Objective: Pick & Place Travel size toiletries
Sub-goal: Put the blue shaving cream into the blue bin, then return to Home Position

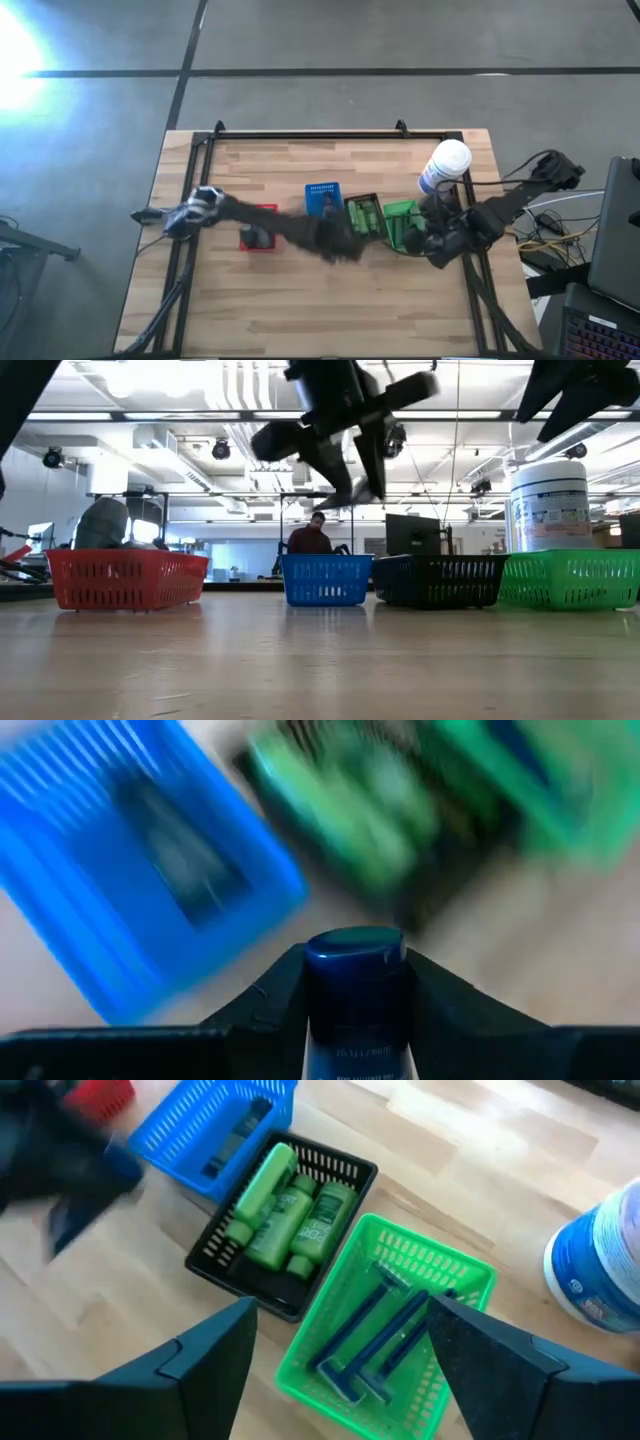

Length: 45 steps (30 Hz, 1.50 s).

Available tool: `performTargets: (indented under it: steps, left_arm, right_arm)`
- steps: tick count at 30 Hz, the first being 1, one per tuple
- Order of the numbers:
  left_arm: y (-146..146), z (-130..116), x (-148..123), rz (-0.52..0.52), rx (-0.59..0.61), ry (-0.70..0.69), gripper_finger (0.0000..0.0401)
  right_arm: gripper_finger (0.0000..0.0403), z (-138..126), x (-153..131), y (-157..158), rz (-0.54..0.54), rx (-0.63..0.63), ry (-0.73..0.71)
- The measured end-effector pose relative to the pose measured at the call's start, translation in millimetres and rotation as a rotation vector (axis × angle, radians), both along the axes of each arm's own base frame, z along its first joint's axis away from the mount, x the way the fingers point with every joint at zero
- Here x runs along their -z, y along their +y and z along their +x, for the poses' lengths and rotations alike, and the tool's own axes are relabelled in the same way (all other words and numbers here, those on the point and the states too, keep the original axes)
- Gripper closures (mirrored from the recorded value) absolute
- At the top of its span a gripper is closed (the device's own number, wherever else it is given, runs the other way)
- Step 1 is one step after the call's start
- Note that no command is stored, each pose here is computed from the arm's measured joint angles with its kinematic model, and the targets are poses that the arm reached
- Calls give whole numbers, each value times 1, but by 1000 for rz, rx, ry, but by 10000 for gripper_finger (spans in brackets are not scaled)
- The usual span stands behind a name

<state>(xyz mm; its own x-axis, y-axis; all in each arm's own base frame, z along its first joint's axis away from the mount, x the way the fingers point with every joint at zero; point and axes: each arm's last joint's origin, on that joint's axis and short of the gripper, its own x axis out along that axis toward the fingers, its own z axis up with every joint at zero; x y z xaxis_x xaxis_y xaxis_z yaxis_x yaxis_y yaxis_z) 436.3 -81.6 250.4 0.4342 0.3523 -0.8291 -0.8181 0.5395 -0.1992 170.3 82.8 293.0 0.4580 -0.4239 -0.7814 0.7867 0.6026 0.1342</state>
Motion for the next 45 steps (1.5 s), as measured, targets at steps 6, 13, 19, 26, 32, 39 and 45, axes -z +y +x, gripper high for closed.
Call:
performTargets:
  steps: [6, 13, 19, 26, 32, 39, 45]
  left_arm:
    - [90, -12, -25, 64, -119, 1, 275]
    - [133, -18, 10, -14, -158, 59, 234]
    - [138, -24, 4, -85, -117, 58, 85]
    - [120, -61, -66, -2, 331, 89, 23]
    - [85, -135, -133, -12, 402, -24, 19]
    - [61, -216, -131, 120, 692, -365, 19]
    - [67, -282, -72, 144, 769, -697, 18]
  right_arm:
    - [116, -1, 3, 3, 10, 38, -16]
    - [92, 6, 10, 8, 14, 48, 14]
    - [73, 5, 9, 8, 27, 42, 17]
    - [60, -7, -19, 0, -89, -236, 91]
    - [48, -31, -77, -10, 42, -406, 21]
    - [47, -34, -96, -9, 44, -644, -485]
    - [64, -23, -46, -22, 52, -656, -865]
